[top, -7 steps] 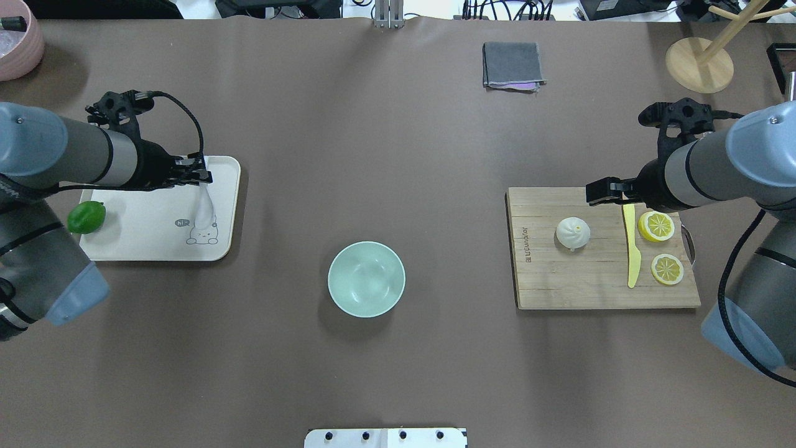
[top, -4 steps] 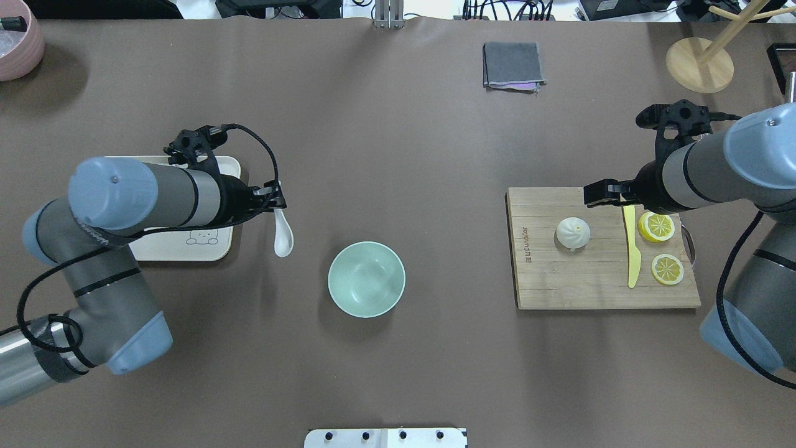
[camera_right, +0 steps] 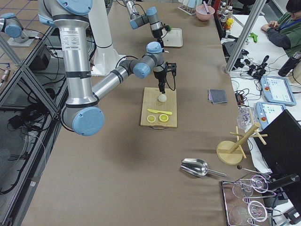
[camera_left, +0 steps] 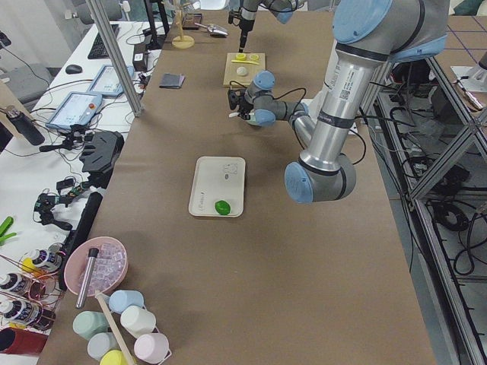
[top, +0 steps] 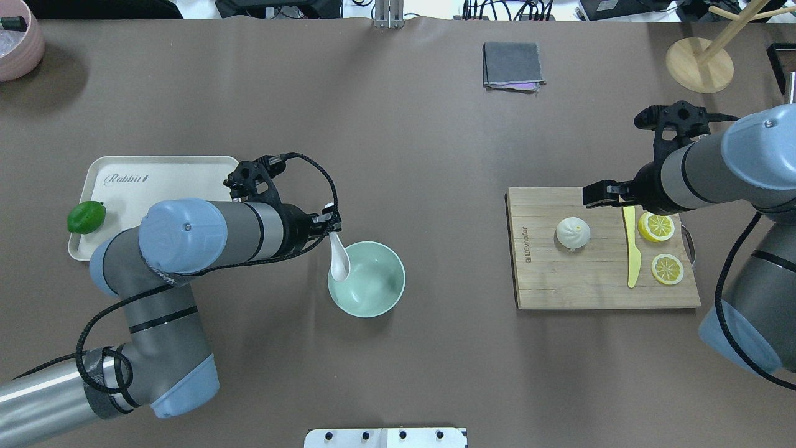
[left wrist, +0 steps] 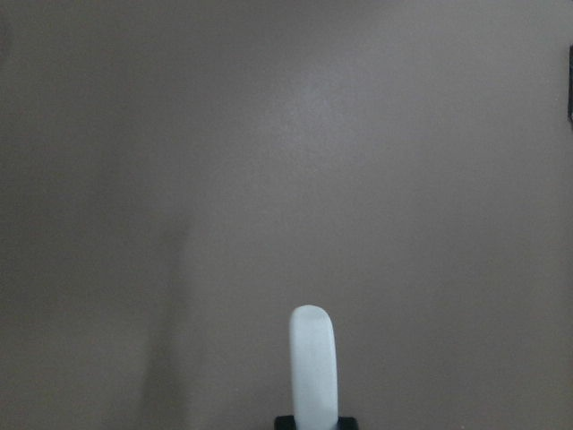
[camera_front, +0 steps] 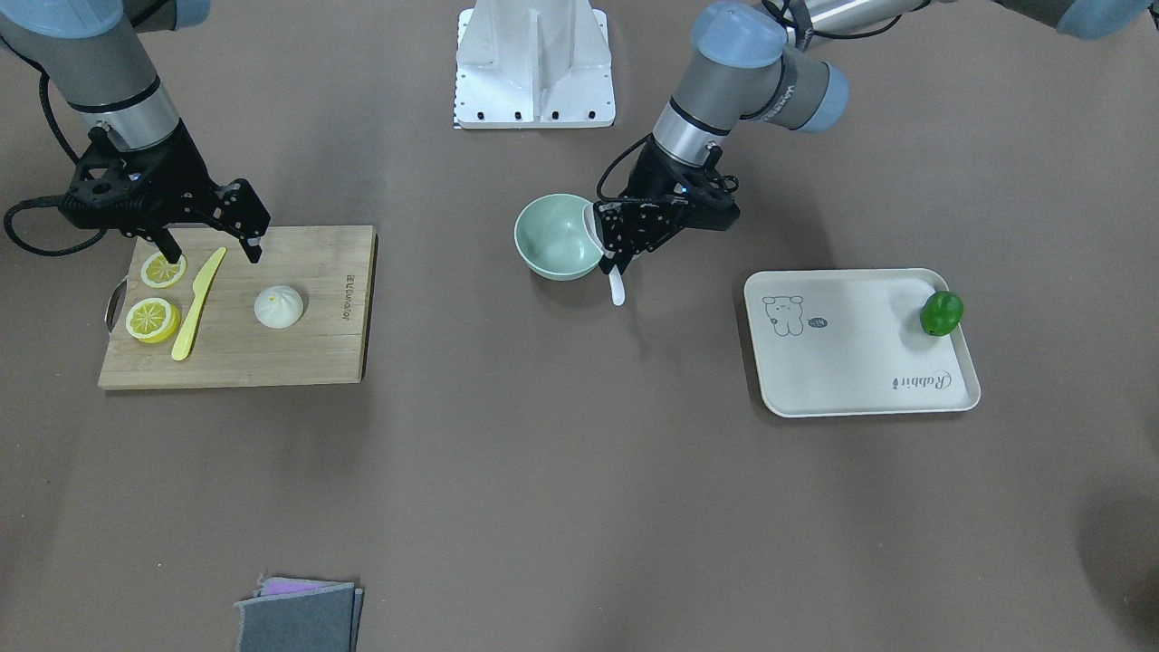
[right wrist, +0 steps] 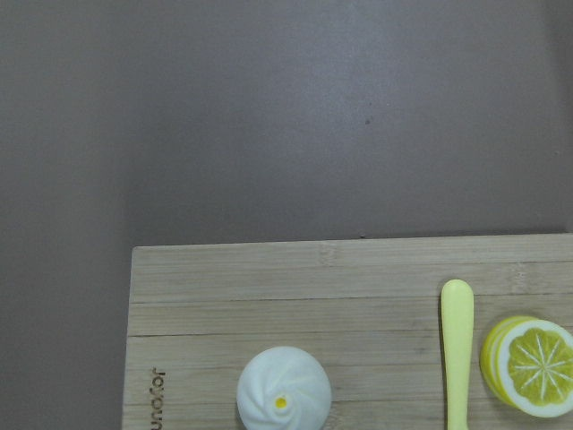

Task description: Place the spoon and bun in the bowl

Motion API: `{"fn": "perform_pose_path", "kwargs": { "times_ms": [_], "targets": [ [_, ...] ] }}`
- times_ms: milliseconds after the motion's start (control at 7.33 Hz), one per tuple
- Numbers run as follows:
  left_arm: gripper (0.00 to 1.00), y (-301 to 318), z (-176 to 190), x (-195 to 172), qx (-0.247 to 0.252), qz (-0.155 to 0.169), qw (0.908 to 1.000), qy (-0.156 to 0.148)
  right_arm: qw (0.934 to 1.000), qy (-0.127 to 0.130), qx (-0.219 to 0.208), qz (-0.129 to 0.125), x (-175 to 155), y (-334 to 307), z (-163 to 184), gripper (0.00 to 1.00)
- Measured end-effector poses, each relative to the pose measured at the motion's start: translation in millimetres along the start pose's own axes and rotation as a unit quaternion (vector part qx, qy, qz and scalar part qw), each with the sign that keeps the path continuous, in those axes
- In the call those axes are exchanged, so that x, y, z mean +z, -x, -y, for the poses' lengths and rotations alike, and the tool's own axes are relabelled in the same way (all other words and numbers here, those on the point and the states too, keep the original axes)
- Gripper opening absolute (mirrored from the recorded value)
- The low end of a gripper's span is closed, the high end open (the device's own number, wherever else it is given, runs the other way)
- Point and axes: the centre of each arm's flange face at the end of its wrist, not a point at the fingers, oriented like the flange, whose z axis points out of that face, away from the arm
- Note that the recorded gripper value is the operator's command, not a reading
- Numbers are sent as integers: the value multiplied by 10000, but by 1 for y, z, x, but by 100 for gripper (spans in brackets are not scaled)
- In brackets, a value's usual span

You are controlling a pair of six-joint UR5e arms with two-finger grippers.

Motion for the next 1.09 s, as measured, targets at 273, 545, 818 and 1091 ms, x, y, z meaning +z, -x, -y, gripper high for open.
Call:
{"fn": "perform_pose_path", "kwargs": {
  "times_ms": [273, 545, 818, 1091],
  "targets": [
    [66, -9, -25, 4, 66, -62, 9999, 60, 10000, 3, -1, 0, 0, 0, 0, 100],
    [98, -10, -29, 4, 108, -79, 9999, 68, 10000, 1, -2, 0, 1, 1, 0, 100],
    [98, -11, -19, -10, 209, -75, 9997, 115, 10000, -1, -20, 12, 1, 4, 0, 100],
    [98, 18, 37, -48, 695, 352, 9965, 302, 9999, -68, -99, -58, 8, 10, -5, 99]
  ]
}}
